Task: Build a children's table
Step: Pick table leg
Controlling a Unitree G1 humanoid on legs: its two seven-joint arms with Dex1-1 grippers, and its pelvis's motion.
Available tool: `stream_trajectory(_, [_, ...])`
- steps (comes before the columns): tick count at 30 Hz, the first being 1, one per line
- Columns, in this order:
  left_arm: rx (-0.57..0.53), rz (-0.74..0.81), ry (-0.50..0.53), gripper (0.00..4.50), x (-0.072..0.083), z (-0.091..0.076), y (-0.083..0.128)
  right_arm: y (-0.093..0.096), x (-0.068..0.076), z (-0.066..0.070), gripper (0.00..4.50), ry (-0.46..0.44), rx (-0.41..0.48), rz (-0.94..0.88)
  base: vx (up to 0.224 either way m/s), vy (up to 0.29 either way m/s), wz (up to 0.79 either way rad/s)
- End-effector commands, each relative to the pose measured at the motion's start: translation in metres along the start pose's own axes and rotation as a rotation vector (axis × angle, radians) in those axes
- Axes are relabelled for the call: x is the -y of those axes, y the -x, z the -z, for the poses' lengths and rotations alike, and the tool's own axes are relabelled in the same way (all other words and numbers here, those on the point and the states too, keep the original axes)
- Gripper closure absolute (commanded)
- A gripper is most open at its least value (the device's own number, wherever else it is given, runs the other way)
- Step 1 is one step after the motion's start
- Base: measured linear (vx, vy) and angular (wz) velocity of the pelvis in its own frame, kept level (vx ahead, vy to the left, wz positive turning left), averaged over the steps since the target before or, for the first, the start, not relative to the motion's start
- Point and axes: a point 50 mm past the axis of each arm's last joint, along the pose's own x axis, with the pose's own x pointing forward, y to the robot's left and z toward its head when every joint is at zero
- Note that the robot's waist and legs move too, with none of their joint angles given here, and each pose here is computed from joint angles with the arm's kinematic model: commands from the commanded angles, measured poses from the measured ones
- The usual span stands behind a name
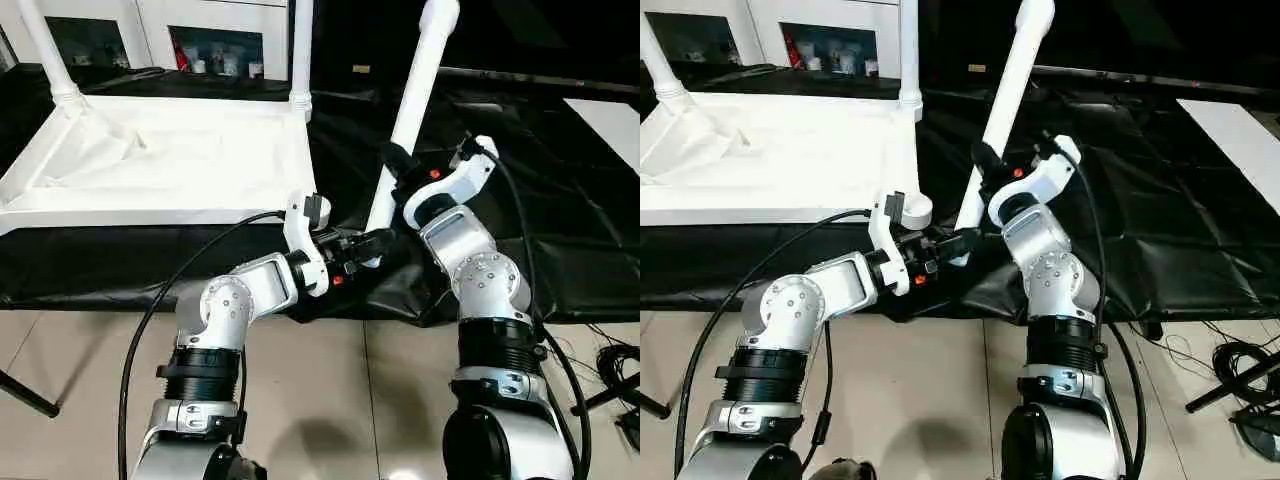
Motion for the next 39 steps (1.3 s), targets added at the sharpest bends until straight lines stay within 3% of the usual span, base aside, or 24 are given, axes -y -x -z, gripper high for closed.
stream_trajectory(1, [0.011,0.021,-0.003,1.70,0.005,-0.004,-0.003,-0.005,-0.013,-0.005,2.98,-0.025,0.031,-0.035,0.000,0.000,0.00])
stream_trajectory(16, [0.004,0.053,-0.004,2.94,0.010,-0.001,-0.002,-0.007,-0.015,-0.003,2.98,-0.026,0.031,-0.035,0.000,0.000,0.00])
stream_trajectory(21, [0.013,0.059,-0.004,3.07,0.010,-0.002,-0.001,-0.007,-0.014,-0.003,2.98,-0.013,0.036,-0.033,0.000,0.000,0.00])
stream_trajectory(23, [0.017,0.060,-0.003,3.09,0.010,-0.003,-0.001,-0.007,-0.014,-0.002,2.44,-0.010,0.036,-0.032,0.000,0.000,0.00])
stream_trajectory(37, [0.109,0.072,-0.093,3.10,0.007,-0.028,0.026,-0.005,-0.015,-0.006,1.28,-0.069,0.048,-0.075,0.000,0.000,0.00])
stream_trajectory(39, [0.115,0.054,-0.110,3.10,0.005,-0.034,0.033,-0.003,-0.012,-0.011,1.16,-0.131,0.051,-0.080,0.000,0.000,0.00])
